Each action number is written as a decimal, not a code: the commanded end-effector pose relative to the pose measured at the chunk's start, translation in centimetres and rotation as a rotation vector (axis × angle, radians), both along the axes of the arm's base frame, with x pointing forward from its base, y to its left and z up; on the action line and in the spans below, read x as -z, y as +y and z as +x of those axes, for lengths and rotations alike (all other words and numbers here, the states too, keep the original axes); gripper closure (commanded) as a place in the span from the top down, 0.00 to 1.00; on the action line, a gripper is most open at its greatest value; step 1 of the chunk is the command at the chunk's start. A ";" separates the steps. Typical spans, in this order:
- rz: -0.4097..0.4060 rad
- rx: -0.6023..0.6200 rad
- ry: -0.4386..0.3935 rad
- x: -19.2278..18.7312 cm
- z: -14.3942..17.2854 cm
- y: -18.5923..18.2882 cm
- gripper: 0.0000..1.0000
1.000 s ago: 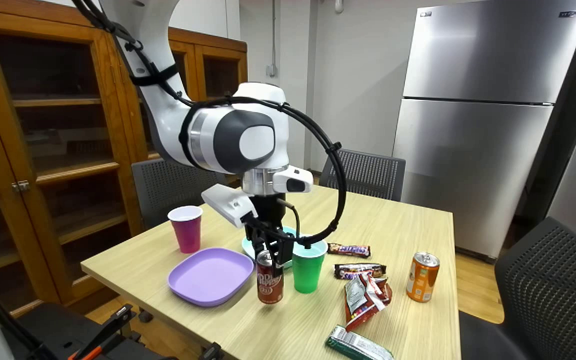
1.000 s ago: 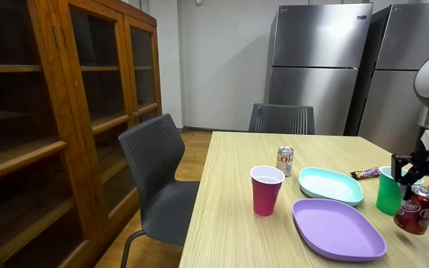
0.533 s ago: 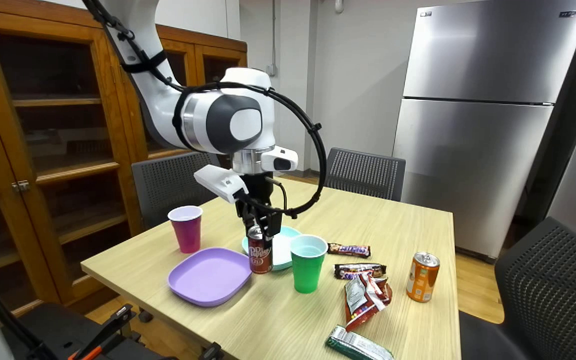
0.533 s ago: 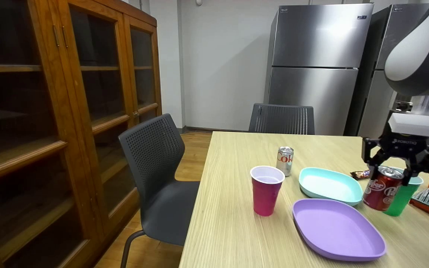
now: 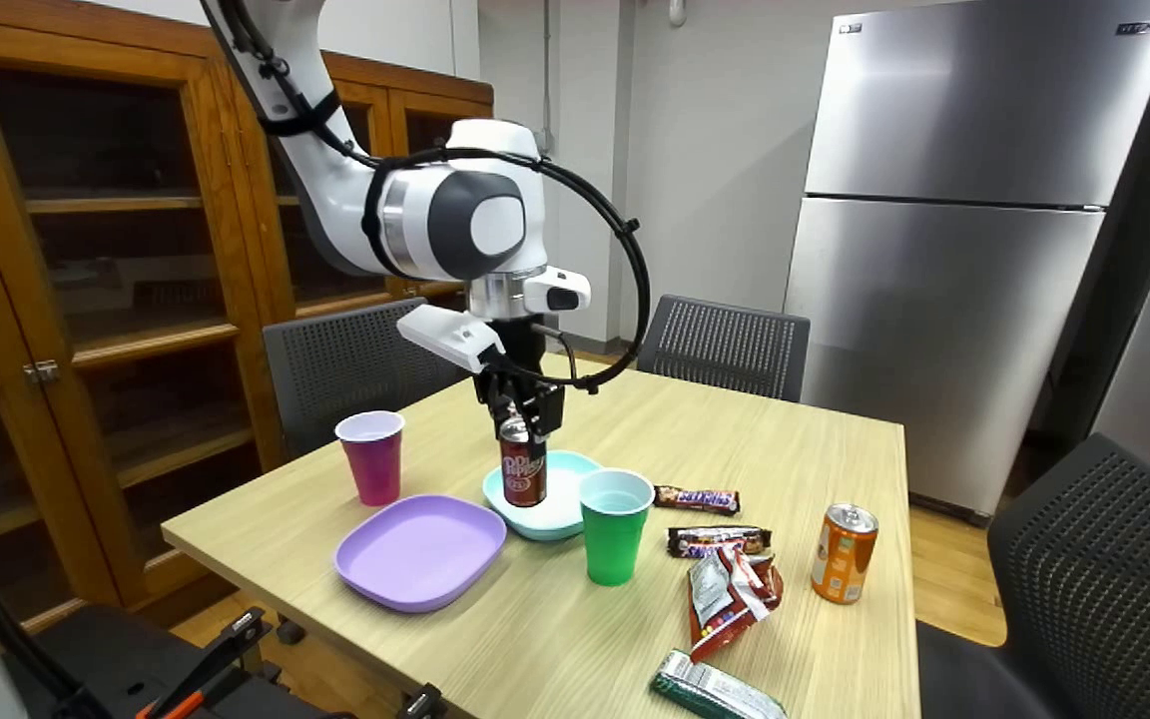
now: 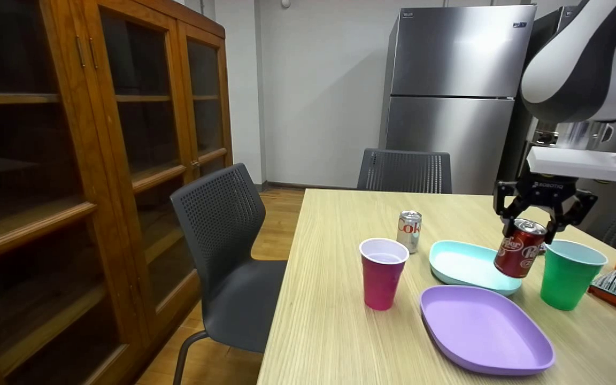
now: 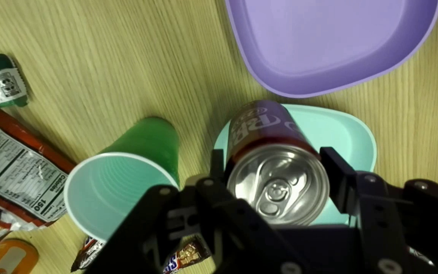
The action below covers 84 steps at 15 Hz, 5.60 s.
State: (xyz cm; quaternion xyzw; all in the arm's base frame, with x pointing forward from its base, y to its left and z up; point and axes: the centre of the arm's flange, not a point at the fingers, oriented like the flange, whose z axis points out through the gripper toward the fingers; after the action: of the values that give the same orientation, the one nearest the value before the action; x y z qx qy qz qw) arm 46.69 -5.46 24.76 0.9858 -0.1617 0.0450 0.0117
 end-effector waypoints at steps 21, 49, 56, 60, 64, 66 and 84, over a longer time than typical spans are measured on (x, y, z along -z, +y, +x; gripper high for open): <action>-0.015 -0.034 0.079 5.5 7.7 1.2 0.38; -0.012 -0.110 0.103 -1.0 7.7 -0.6 1.00; -0.027 -0.170 0.002 -2.3 11.7 2.8 1.00; -0.028 -0.202 -0.024 -2.7 14.1 5.4 1.00; -0.036 -0.228 -0.034 -2.1 16.5 8.0 1.00; -0.039 -0.231 -0.027 -1.5 17.8 9.1 1.00; -0.096 -0.202 0.056 4.2 24.3 13.2 1.00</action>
State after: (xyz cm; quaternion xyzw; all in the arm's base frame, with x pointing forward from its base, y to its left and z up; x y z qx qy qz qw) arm 69.10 7.07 21.19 0.9972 -0.0498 0.0389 0.0408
